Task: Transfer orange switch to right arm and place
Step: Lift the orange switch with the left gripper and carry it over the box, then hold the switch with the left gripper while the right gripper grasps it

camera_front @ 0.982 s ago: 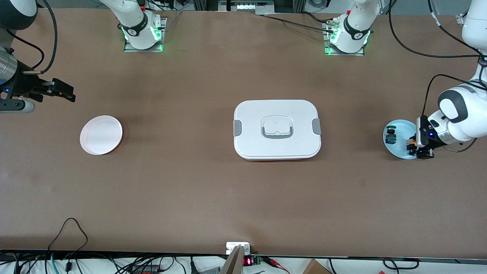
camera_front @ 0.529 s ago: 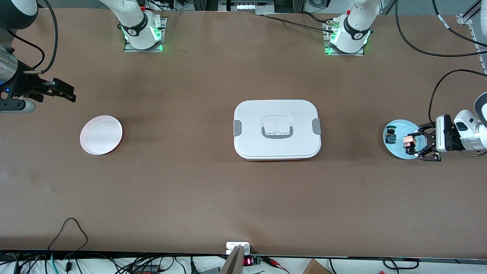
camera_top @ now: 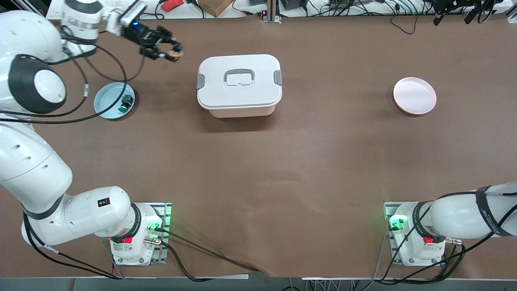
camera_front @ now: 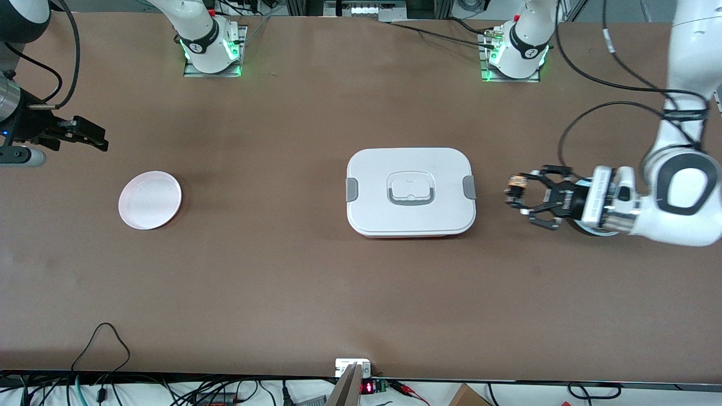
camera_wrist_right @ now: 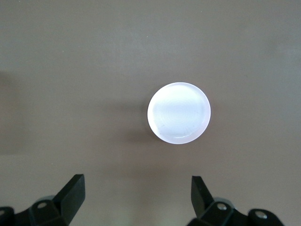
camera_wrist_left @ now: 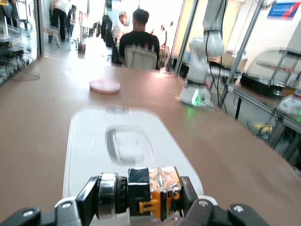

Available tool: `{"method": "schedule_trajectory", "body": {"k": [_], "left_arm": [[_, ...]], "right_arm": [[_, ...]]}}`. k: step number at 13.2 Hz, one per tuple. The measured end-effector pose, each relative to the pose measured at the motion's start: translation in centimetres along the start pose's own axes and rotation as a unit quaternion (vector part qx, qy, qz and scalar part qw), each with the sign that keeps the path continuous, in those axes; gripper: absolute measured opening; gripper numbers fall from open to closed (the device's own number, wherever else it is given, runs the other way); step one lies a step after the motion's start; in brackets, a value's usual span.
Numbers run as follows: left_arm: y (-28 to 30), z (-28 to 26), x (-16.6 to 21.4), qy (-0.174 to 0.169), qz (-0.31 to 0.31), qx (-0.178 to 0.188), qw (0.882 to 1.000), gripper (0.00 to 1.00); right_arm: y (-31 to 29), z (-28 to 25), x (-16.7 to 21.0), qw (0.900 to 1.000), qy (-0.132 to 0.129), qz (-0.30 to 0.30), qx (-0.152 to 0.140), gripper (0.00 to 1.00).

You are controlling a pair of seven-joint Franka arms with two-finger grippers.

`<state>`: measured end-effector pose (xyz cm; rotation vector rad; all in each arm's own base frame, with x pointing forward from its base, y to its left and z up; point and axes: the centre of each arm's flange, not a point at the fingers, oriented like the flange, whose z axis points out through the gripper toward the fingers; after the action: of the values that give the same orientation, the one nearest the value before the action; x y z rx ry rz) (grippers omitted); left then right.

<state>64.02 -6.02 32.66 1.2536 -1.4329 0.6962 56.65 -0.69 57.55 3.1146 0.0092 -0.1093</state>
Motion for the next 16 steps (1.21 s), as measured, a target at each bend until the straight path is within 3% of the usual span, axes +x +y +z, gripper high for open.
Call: {"method": "schedule_trajectory", "body": {"k": [2, 5, 8, 11, 13, 16], "left_arm": [[-2.0, 6.1, 3.4, 0.035, -0.001, -0.007, 0.999, 0.73], [-4.0, 14.6, 8.1, 0.084, -0.003, 0.005, 0.996, 0.73], [-5.2, 24.2, 12.6, 0.115, -0.035, 0.063, 0.991, 0.73], [-3.6, 34.1, 17.1, 0.156, -0.097, 0.131, 0.974, 0.73], [-1.0, 39.8, 19.3, 0.193, -0.142, 0.135, 0.962, 0.73], [0.8, 42.8, 20.8, 0.209, -0.161, 0.131, 0.956, 0.73]], "right_arm": [[-0.4, 0.0, 0.0, 1.0, 0.0, -0.002, 0.009, 1.0], [-1.9, 0.1, 0.1, 0.998, -0.005, -0.002, 0.067, 1.0], [-3.5, 1.4, 0.7, 0.991, -0.02, -0.003, 0.129, 1.0], [-5.3, 2.9, 1.2, 0.979, -0.05, -0.003, 0.199, 1.0], [-6.8, 4.7, 2.1, 0.96, -0.078, 0.003, 0.269, 1.0], [-8.4, 7.8, 3.6, 0.919, -0.117, 0.011, 0.376, 1.0]]}}
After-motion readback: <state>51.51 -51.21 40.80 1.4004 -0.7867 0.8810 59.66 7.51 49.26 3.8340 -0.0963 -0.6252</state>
